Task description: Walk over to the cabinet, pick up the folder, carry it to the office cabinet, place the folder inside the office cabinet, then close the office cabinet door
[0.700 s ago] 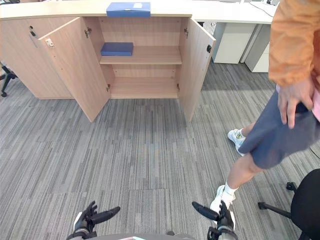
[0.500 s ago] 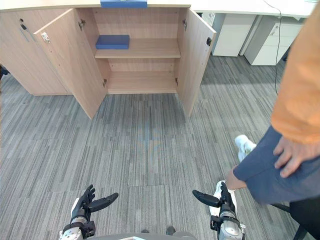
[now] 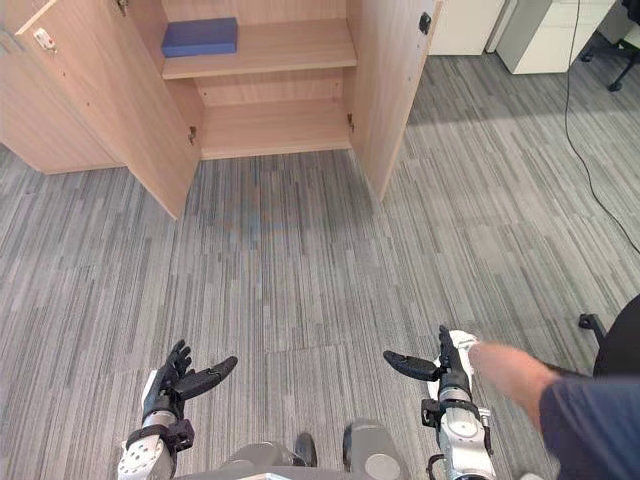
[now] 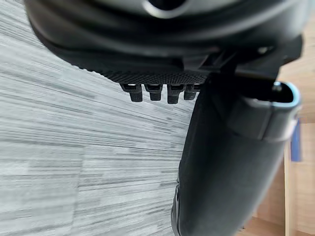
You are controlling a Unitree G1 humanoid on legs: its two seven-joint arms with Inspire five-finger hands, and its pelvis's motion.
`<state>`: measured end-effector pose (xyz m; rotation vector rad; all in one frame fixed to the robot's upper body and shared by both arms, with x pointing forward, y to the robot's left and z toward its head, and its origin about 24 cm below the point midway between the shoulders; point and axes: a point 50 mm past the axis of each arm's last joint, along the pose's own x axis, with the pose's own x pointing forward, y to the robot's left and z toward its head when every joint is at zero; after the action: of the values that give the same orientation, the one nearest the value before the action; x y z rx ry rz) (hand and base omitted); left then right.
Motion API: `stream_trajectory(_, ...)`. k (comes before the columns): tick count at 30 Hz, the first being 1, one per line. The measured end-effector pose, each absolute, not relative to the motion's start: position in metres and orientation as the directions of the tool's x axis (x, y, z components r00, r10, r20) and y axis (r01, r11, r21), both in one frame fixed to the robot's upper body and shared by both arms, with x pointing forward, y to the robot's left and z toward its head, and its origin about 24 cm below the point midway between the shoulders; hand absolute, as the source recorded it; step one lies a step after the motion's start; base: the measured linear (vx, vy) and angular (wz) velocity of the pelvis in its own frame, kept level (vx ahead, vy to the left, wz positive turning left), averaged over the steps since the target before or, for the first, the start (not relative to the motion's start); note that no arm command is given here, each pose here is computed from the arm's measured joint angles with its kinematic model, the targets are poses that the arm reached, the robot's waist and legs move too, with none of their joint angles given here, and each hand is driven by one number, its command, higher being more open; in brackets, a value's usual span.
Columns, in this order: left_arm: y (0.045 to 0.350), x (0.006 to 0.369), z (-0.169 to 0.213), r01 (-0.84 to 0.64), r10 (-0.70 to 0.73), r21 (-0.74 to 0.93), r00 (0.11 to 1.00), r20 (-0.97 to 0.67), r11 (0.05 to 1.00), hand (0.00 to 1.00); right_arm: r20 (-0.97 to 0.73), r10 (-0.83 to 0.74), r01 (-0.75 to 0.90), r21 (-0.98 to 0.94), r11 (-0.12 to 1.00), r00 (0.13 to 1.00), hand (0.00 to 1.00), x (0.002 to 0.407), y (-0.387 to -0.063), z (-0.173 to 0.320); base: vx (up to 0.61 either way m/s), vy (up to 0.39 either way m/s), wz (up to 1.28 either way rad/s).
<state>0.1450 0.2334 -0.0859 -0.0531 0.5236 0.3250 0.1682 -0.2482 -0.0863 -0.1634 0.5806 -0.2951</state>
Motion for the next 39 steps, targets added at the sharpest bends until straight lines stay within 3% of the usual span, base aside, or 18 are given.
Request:
stream_trajectory(5,0.225,0.174,-0.076,-0.285,0.262,0.015,0.858,-0.442,0.958,1.0,-0.5,-0.314,0.206,-0.26,0.943,0.807,1.0,0.171,-0.253,-0.082,0.53,-0.128,0.78)
stream_trajectory(19,0.215,0.165,-0.09,-0.271,0.229,-0.01,0.833,-0.504,0.963,1.0,-0.46,-0.276,0.185,-0.233,0.955,0.844,1.0,0.203,-0.238,-0.075,0.57,-0.143,-0.14)
stream_trajectory(27,0.215,0.167,-0.09,-0.273,0.236,0.0,0.829,-0.507,0.962,1.0,-0.576,-0.321,0.224,-0.234,0.946,0.752,1.0,0.168,-0.239,-0.101,0.58,0.271,-0.17)
stream_trajectory(35,0.232,0.164,-0.088,-0.267,0.275,0.09,0.82,-0.503,0.96,1.0,-0.61,-0.229,0.145,-0.185,0.972,0.759,1.0,0.169,-0.211,-0.109,0.56,0.14,0.11)
stream_trajectory(39,0.22,0.171,-0.09,-0.229,0.236,0.076,0.828,-0.508,0.97,1.0,-0.637,-0.255,0.15,-0.216,0.965,0.727,1.0,0.153,-0.221,-0.114,0.61,-0.076,0.63)
